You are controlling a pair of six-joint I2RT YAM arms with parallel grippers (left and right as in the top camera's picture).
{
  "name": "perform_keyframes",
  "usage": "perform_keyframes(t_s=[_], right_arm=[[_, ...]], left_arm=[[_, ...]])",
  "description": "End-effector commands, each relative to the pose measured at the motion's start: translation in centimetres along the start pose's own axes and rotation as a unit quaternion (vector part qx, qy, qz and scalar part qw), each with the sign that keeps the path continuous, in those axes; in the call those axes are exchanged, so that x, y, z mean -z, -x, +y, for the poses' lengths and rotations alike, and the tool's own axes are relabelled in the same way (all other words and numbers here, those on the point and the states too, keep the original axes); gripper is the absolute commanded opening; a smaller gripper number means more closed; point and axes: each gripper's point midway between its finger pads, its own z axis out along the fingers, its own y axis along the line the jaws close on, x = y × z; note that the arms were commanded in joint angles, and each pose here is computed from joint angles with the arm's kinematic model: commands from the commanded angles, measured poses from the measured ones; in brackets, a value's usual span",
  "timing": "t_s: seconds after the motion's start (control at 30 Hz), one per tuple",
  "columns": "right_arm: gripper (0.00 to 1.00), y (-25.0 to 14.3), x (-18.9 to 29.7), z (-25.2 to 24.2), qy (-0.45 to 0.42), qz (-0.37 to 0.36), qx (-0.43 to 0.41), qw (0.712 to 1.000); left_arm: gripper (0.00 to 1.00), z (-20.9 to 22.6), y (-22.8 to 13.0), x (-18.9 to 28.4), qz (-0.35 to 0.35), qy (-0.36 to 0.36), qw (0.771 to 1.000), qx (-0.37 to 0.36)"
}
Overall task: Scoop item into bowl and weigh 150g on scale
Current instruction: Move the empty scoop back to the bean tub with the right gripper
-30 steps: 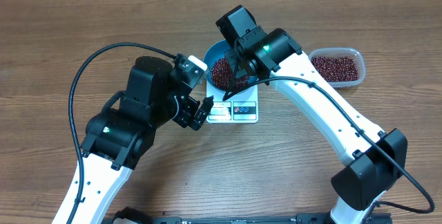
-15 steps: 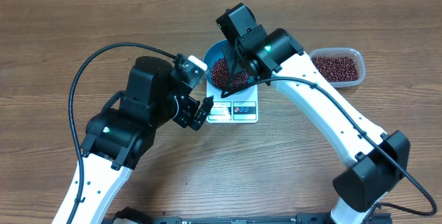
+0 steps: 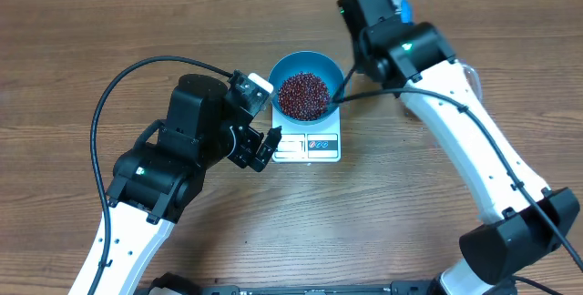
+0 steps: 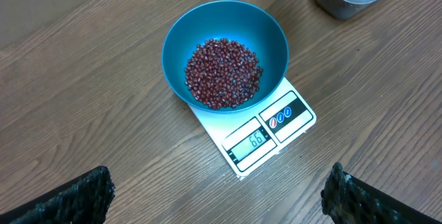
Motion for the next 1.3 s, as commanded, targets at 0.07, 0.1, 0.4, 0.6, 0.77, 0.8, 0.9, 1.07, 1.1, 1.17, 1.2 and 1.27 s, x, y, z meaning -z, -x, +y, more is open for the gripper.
perform_keyframes(t_s=[0.07, 0.1, 0.4, 0.6, 0.77, 0.8, 0.9, 1.07, 1.1, 1.17, 1.2, 1.27], right_arm=[[0.04, -0.1, -1.1, -6.2, -0.053, 0.026, -0.065, 0.996], [0.04, -0.7, -1.6, -7.0, -0.058, 0.042, -0.068, 0.995], [0.04, -4.6, -4.7, -10.7, -0.094, 0.123, -0.079, 0.985], [0.04, -8.0, -6.9, -9.9, -0.100, 0.161, -0.059, 0.980], [0.04, -9.7, -8.3, -9.4, -0.102, 0.172, -0.053, 0.978], [0.04, -10.0, -8.7, -9.2, -0.102, 0.172, -0.053, 0.978], [0.04, -10.7, -9.7, -8.5, -0.093, 0.171, -0.057, 0.979], [0.04, -12.3, -11.4, -7.6, -0.085, 0.170, -0.059, 0.980], [0.04, -12.5, -11.6, -7.6, -0.085, 0.170, -0.058, 0.980], [0.04, -12.6, -11.8, -7.5, -0.085, 0.168, -0.059, 0.980], [0.04, -12.4, -11.8, -7.5, -0.085, 0.166, -0.060, 0.981], [0.04, -12.2, -11.9, -7.4, -0.083, 0.162, -0.062, 0.981]], left_arm=[[1.00, 0.0, 0.2, 0.1, -0.005, -0.002, 1.000, 0.005], [0.99, 0.0, 0.2, 0.1, -0.005, -0.002, 1.000, 0.005], [1.00, 0.0, 0.3, 0.1, -0.006, -0.002, 1.000, 0.005], [0.99, 0.0, 0.3, 0.1, -0.007, -0.002, 1.000, 0.005], [1.00, 0.0, 0.3, 0.1, -0.007, -0.002, 1.000, 0.005], [1.00, 0.0, 0.3, 0.1, -0.007, -0.002, 1.000, 0.005], [0.99, 0.0, 0.3, 0.1, -0.007, -0.002, 1.000, 0.005], [1.00, 0.0, 0.3, 0.1, -0.007, -0.002, 1.000, 0.005], [1.00, 0.0, 0.3, 0.1, -0.007, -0.002, 1.000, 0.005], [1.00, 0.0, 0.3, 0.1, -0.007, -0.002, 1.000, 0.005], [1.00, 0.0, 0.3, 0.1, -0.007, -0.002, 1.000, 0.005], [1.00, 0.0, 0.3, 0.1, -0.007, -0.003, 1.000, 0.005]])
